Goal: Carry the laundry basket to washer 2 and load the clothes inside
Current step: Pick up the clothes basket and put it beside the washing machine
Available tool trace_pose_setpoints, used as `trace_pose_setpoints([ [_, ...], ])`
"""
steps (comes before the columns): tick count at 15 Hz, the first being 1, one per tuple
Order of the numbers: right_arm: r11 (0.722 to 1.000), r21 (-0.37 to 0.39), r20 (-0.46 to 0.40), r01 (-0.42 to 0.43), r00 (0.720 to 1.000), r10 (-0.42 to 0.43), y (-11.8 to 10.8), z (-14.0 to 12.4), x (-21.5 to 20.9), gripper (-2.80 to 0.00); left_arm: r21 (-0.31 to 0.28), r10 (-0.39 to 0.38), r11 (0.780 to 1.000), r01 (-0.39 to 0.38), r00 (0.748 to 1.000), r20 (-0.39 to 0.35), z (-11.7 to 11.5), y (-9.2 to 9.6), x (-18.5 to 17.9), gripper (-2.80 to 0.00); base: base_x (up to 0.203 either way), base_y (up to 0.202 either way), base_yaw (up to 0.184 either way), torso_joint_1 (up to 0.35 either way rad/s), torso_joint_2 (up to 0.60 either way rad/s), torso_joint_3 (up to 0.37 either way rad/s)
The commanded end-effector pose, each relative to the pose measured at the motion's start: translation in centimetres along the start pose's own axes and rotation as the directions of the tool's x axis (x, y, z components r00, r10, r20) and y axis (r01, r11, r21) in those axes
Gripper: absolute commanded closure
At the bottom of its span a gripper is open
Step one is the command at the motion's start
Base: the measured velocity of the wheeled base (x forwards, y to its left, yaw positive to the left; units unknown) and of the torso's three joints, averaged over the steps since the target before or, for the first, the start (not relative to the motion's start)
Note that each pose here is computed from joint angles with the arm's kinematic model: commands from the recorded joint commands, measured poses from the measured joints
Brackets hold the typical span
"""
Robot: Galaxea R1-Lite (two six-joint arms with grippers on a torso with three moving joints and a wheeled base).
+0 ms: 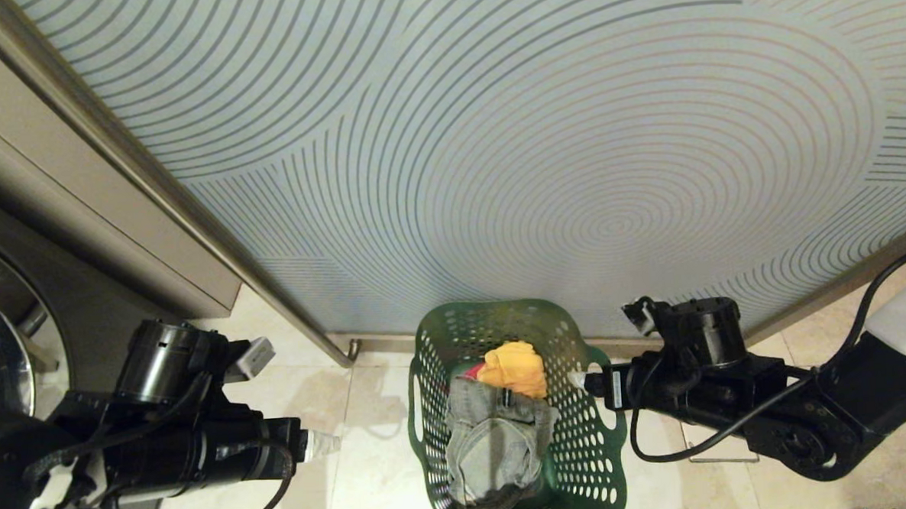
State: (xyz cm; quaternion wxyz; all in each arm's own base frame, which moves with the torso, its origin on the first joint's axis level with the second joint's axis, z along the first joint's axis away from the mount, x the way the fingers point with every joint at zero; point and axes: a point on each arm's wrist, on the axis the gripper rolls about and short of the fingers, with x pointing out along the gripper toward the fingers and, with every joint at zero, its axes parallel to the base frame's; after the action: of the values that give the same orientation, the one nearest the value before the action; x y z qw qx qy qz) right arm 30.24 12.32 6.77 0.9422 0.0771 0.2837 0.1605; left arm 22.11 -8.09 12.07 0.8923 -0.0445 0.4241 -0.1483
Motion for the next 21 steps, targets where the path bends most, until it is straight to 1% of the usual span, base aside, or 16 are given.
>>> trace_pose_setpoints([
  [1,1.0,-0.001,-0.025,0.007,1.0,-0.007,-0.2,-0.8,-0.1,-2.8,0.002,-0.013,1.0,0.013,1.0,-0.001,0.0,-0.5,0.1,-2.8,0.0,0.0,0.0,0.0,0.0,0.0],
  [4,1.0,0.0,-0.032,0.009,0.999,-0.009,-0.1,-1.0,-0.4,-2.8,0.002,-0.015,1.0,0.015,1.0,-0.001,0.0,-0.5,0.1,-2.8,0.0,0.0,0.0,0.0,0.0,0.0],
  [7,1.0,-0.002,-0.007,0.005,1.0,-0.005,0.0,-0.4,-0.8,-2.8,0.001,-0.015,1.0,0.015,1.0,0.003,0.1,-0.4,0.5,-2.8,0.0,0.0,0.0,0.0,0.0,0.0],
  [14,1.0,-0.003,0.0,0.006,1.0,-0.006,0.1,-0.3,-1.2,-2.8,0.0,-0.02,1.0,0.02,1.0,0.01,0.2,-0.4,1.6,-2.8,0.0,0.0,0.0,0.0,0.0,0.0],
  [17,1.0,-0.004,0.002,0.009,1.0,-0.009,0.1,-0.2,-1.2,-2.8,-0.001,-0.019,1.0,0.019,1.0,-0.002,0.2,-0.4,2.1,-2.8,0.0,0.0,0.0,0.0,0.0,0.0],
  [19,0.997,-0.005,0.022,0.082,0.996,-0.082,0.0,-0.1,-1.1,-2.8,0.004,-0.023,1.0,0.023,1.0,-0.003,0.3,-0.5,2.3,-2.8,0.0,0.0,0.0,0.0,0.0,0.0],
  [21,0.996,-0.007,0.007,0.089,0.996,-0.089,0.0,-0.6,-1.2,-2.8,0.015,-0.028,0.999,0.028,1.0,-0.009,0.2,-0.9,2.5,-2.8,0.0,0.0,0.0,0.0,0.0,0.0],
])
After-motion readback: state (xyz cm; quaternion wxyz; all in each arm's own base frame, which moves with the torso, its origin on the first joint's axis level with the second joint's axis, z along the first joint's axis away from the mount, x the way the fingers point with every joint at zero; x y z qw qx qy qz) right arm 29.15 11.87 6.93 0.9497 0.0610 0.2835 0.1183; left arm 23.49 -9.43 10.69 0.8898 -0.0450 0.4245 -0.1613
